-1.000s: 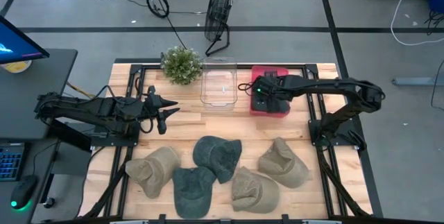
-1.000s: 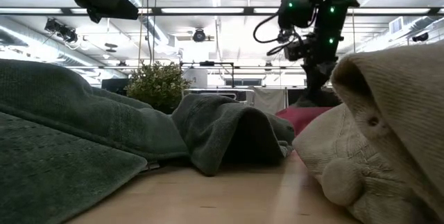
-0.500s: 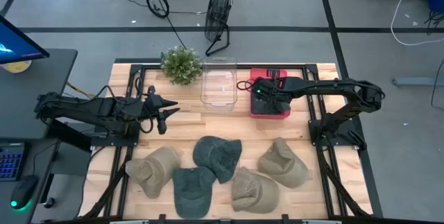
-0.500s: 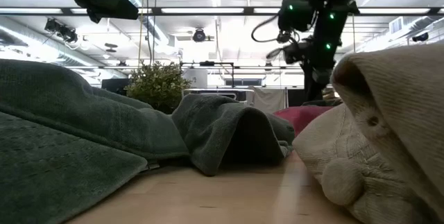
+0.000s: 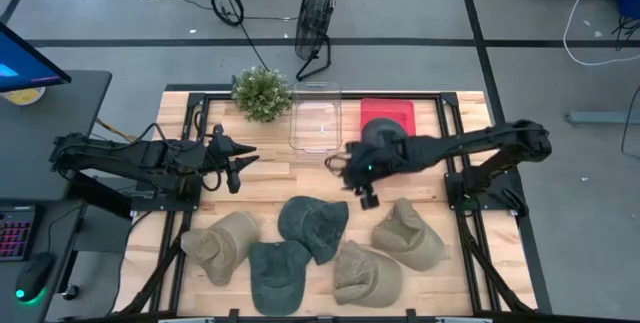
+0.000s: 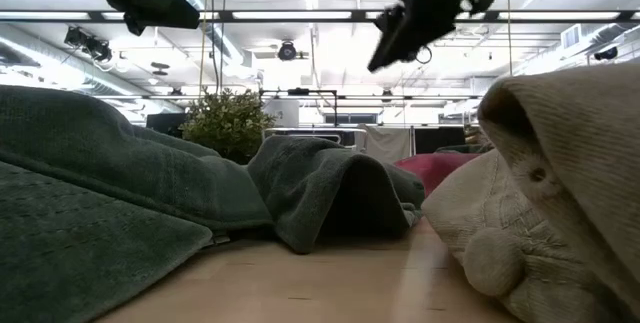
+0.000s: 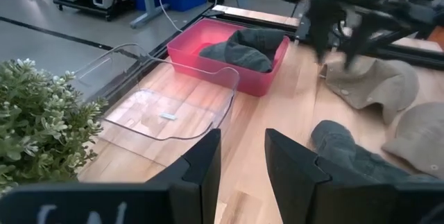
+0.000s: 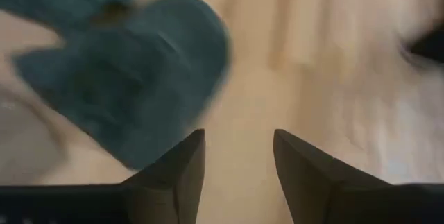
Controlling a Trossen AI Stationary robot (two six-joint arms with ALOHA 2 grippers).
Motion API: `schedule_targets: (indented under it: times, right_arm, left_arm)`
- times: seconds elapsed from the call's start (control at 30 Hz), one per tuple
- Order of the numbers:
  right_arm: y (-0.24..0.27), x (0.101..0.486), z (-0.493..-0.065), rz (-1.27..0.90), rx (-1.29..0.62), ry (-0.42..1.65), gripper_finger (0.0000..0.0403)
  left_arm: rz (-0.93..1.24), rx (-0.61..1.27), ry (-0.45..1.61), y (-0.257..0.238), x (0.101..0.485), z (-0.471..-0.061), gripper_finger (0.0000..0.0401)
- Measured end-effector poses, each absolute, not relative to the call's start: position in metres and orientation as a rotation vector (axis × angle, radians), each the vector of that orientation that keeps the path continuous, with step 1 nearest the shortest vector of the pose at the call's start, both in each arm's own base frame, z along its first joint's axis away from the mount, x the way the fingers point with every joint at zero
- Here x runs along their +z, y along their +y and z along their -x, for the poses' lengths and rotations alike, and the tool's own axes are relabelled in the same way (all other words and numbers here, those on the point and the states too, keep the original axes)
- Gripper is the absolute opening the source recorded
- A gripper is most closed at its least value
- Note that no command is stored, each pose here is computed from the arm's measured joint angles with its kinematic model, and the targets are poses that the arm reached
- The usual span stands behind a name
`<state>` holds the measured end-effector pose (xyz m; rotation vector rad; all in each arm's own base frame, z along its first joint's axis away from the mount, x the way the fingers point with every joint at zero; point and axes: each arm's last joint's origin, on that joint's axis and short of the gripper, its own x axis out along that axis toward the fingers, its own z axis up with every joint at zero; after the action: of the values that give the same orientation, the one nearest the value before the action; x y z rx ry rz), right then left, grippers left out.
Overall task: Pick & Place hat
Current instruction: Put the top gray cap into the red bin
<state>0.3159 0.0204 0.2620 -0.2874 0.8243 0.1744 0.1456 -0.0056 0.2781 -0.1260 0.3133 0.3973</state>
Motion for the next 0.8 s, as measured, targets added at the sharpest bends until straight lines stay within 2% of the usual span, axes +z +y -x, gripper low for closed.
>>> schedule_targets:
  times: [0.23, 0.43, 0.8]
  right_arm:
    - [0.052, 0.239, -0.339, 0.305, 0.272, 0.762, 0.0176]
    - [0.06, 0.201, -0.365, 0.285, 0.271, 0.762, 0.0176]
    - [0.063, 0.138, -0.383, 0.255, 0.307, 0.866, 0.0176]
  left_arm:
    - [0.256, 0.275, 0.362, -0.015, 0.272, -0.155, 0.0117]
    - [0.223, 0.228, 0.529, -0.034, 0.245, -0.183, 0.0117]
    - [0.283, 0.151, 0.631, -0.073, 0.218, -0.199, 0.0117]
